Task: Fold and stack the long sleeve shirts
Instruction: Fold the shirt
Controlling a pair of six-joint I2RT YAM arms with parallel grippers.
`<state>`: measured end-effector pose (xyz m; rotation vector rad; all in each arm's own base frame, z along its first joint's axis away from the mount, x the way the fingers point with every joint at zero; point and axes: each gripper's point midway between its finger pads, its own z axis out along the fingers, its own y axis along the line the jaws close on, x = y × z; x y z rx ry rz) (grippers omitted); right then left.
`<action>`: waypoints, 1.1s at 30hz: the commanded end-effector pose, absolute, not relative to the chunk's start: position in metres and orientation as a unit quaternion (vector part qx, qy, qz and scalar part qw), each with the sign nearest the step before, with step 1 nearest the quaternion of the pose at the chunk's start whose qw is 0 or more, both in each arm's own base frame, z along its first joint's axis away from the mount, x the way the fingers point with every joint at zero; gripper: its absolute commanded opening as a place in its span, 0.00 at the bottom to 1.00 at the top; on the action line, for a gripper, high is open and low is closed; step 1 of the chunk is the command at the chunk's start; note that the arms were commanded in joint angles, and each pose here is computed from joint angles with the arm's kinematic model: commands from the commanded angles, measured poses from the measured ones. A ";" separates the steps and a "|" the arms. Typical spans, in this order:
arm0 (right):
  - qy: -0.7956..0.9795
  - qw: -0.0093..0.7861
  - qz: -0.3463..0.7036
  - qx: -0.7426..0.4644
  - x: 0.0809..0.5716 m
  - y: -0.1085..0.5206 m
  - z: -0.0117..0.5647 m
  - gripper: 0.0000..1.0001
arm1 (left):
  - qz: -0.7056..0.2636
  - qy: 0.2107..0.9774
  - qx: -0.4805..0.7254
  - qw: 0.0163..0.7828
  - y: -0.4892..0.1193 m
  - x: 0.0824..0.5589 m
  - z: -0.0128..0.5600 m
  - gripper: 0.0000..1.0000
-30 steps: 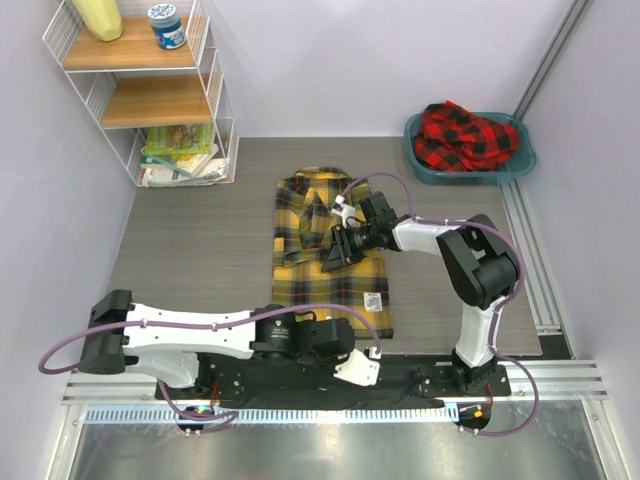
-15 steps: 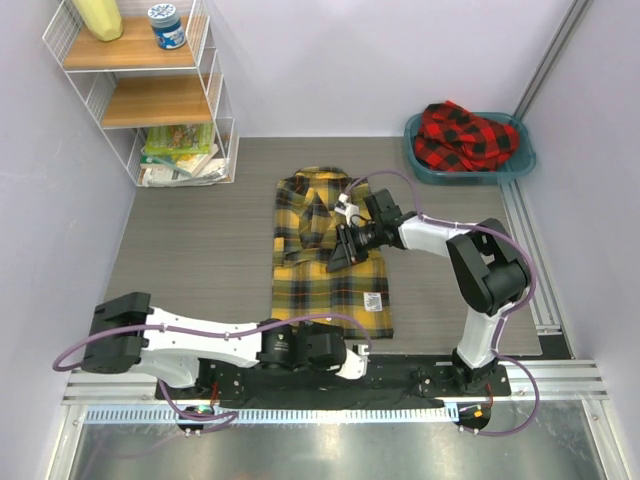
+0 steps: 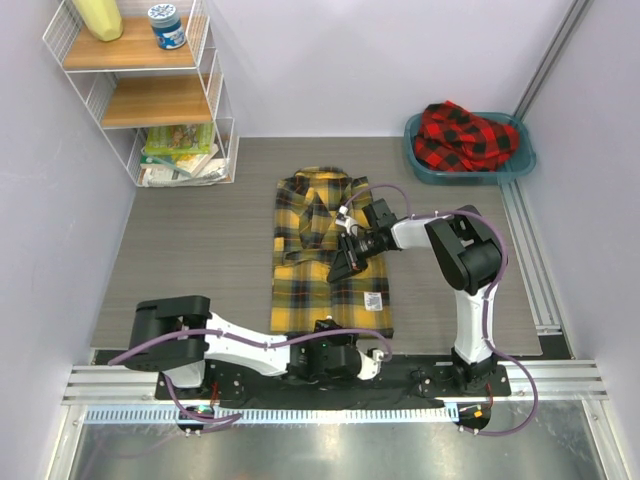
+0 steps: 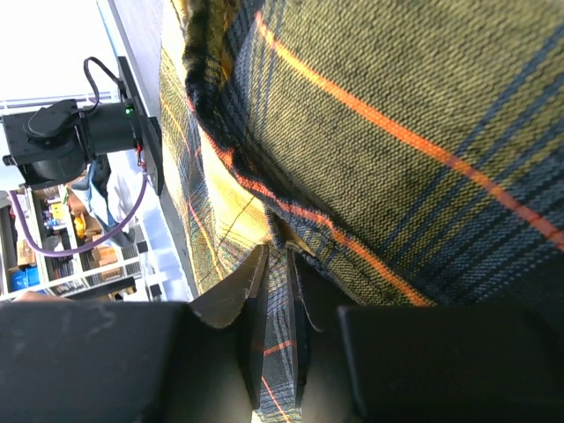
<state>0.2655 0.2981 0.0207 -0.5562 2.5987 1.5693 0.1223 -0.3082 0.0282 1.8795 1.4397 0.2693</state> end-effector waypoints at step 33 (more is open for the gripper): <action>0.840 0.209 0.371 -0.335 0.392 0.285 0.047 0.36 | -0.300 0.639 0.708 -0.010 -0.311 0.082 0.203 0.00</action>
